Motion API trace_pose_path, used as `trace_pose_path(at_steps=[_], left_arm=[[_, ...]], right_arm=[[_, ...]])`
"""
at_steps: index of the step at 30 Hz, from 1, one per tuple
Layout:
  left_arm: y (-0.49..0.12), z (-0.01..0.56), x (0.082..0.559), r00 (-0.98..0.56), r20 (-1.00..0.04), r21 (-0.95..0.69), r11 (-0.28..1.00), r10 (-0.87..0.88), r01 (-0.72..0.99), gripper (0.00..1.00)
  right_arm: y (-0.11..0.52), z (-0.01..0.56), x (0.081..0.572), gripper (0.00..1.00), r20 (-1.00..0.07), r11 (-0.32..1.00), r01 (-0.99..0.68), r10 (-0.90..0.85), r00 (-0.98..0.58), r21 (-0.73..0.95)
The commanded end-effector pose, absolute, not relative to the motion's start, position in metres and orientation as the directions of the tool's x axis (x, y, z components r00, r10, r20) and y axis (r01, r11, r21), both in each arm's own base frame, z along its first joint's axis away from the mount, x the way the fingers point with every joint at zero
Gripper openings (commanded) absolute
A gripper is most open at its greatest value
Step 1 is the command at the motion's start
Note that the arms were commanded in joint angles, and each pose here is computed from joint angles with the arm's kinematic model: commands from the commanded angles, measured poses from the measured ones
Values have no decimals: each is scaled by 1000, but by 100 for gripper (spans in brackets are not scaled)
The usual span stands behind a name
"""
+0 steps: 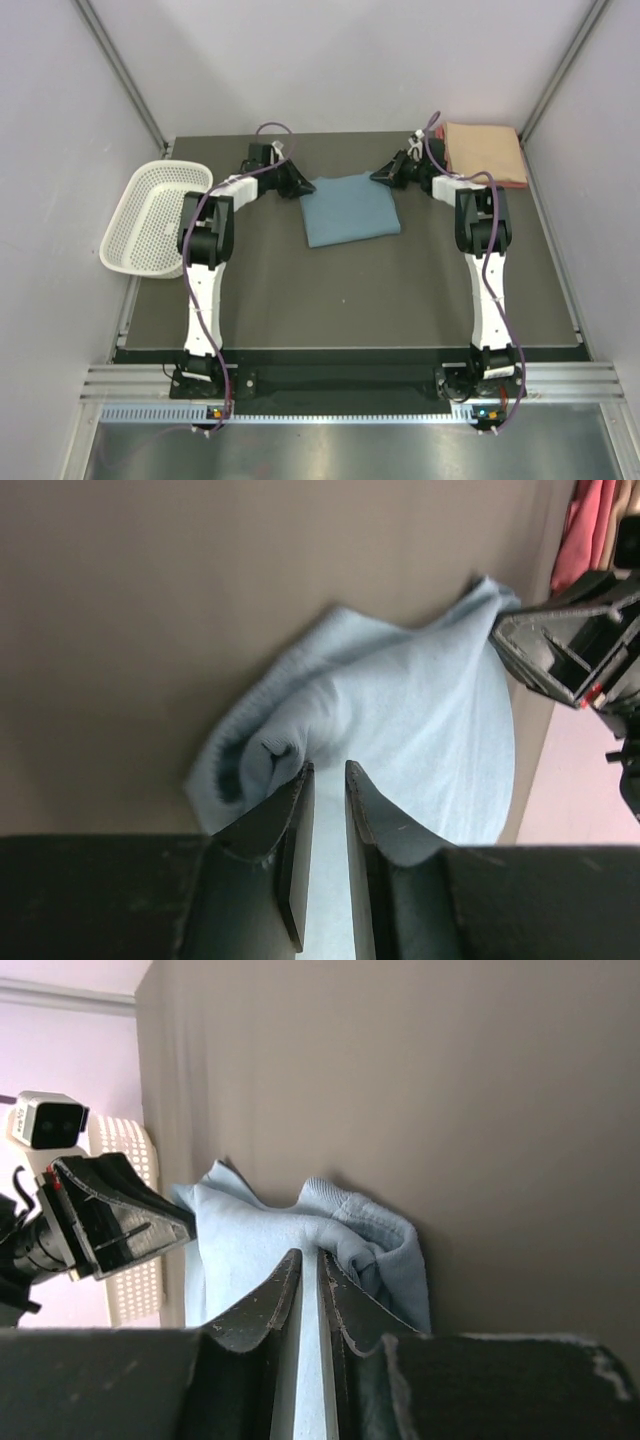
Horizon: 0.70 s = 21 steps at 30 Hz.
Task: Fold and stack the t-shirts
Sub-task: Fold the tshirt
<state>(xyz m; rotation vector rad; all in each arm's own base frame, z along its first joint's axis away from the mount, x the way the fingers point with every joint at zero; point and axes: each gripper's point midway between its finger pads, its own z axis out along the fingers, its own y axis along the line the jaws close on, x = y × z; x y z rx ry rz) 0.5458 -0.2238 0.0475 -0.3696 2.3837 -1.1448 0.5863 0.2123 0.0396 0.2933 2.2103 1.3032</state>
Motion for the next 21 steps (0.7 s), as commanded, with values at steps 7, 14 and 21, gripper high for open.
trace_pose_path(at_steps=[7, 14, 21], left_arm=[[-180, 30, 589, -763, -438, -716, 698, -475, -24, 24], [-175, 16, 598, -761, -453, -687, 726, -465, -34, 24], [-169, 15, 606, -754, -473, -666, 745, -457, -33, 24]], right_arm=[[179, 12, 622, 18, -368, 534, 5, 589, -720, 845], [171, 12, 644, 23, -367, 521, 46, 657, -659, 852], [170, 11, 657, 23, -353, 493, 57, 694, -627, 868]])
